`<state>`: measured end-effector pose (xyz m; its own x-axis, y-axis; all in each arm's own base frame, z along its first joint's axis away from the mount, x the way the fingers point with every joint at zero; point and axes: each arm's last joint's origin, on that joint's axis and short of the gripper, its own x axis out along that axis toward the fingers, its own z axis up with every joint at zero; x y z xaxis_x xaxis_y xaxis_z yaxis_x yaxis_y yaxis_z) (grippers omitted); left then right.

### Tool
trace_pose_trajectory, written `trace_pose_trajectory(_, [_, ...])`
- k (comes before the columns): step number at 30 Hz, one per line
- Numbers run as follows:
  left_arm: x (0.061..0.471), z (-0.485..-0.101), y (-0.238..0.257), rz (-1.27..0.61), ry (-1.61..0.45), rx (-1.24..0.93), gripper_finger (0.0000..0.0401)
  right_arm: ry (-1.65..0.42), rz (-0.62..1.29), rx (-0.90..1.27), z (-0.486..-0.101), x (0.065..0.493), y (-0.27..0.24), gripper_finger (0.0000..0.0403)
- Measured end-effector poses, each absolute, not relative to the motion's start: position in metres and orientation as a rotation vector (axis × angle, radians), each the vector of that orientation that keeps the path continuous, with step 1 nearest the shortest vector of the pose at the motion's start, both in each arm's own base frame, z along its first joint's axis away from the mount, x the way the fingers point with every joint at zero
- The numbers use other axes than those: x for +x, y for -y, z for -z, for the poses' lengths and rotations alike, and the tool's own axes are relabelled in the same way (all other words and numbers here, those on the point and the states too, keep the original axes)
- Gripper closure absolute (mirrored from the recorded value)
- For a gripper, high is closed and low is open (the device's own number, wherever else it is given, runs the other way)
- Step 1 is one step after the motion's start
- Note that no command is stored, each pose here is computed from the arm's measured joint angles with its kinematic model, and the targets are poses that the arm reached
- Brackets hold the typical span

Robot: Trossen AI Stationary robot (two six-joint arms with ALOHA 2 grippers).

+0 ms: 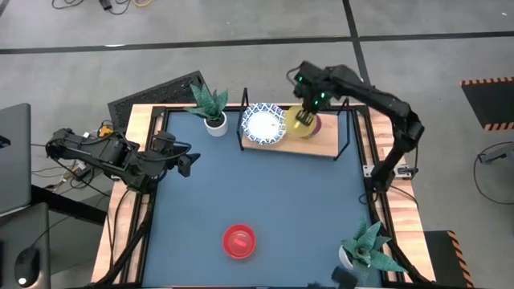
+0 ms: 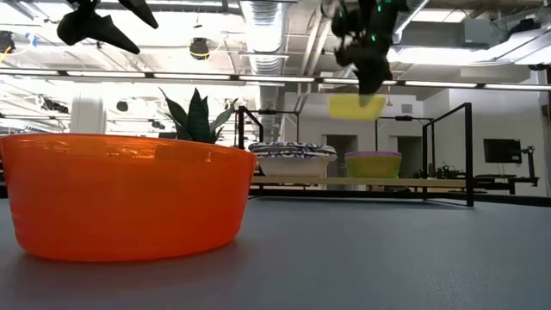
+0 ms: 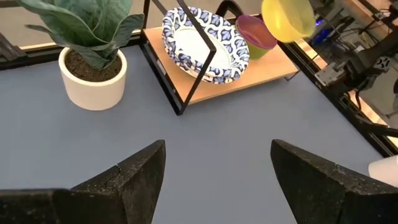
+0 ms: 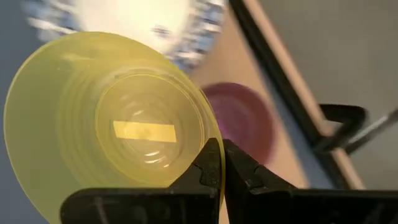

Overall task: Place and stack bowls onto a shelf
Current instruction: Stack the yellow bowl on top of the purple bowl on the shelf, then stack the red bowl on top of the yellow bowl on the shelf

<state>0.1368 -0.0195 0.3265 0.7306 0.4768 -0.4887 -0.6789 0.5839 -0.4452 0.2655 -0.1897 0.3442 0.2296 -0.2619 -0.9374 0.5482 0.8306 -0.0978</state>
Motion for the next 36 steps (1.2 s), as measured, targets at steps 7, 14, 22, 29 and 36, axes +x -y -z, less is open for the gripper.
trace_pose_trajectory(7, [0.137, -0.327, 0.019, -0.695, -0.326, -0.679, 0.0127, -1.328, 0.567, 0.247, -0.318, 0.244, 0.246, 0.0381])
trace_pose_trajectory(14, [0.137, -0.327, 0.019, -0.714, -0.307, -0.690, 0.0127, -1.363, 0.535, 0.283, -0.293, 0.242, 0.272, 0.0381])
trace_pose_trajectory(22, [0.137, -0.327, 0.019, -0.721, -0.299, -0.697, 0.0127, -1.381, 0.485, 0.321, -0.280, 0.244, 0.279, 0.0381])
trace_pose_trajectory(29, [0.137, -0.327, 0.019, -0.721, -0.299, -0.697, 0.0127, -1.397, 0.466, 0.333, -0.279, 0.242, 0.278, 0.0358])
trace_pose_trajectory(36, [0.137, -0.327, 0.019, -0.722, -0.299, -0.696, 0.0127, -1.410, 0.437, 0.355, -0.279, 0.241, 0.275, 0.0296])
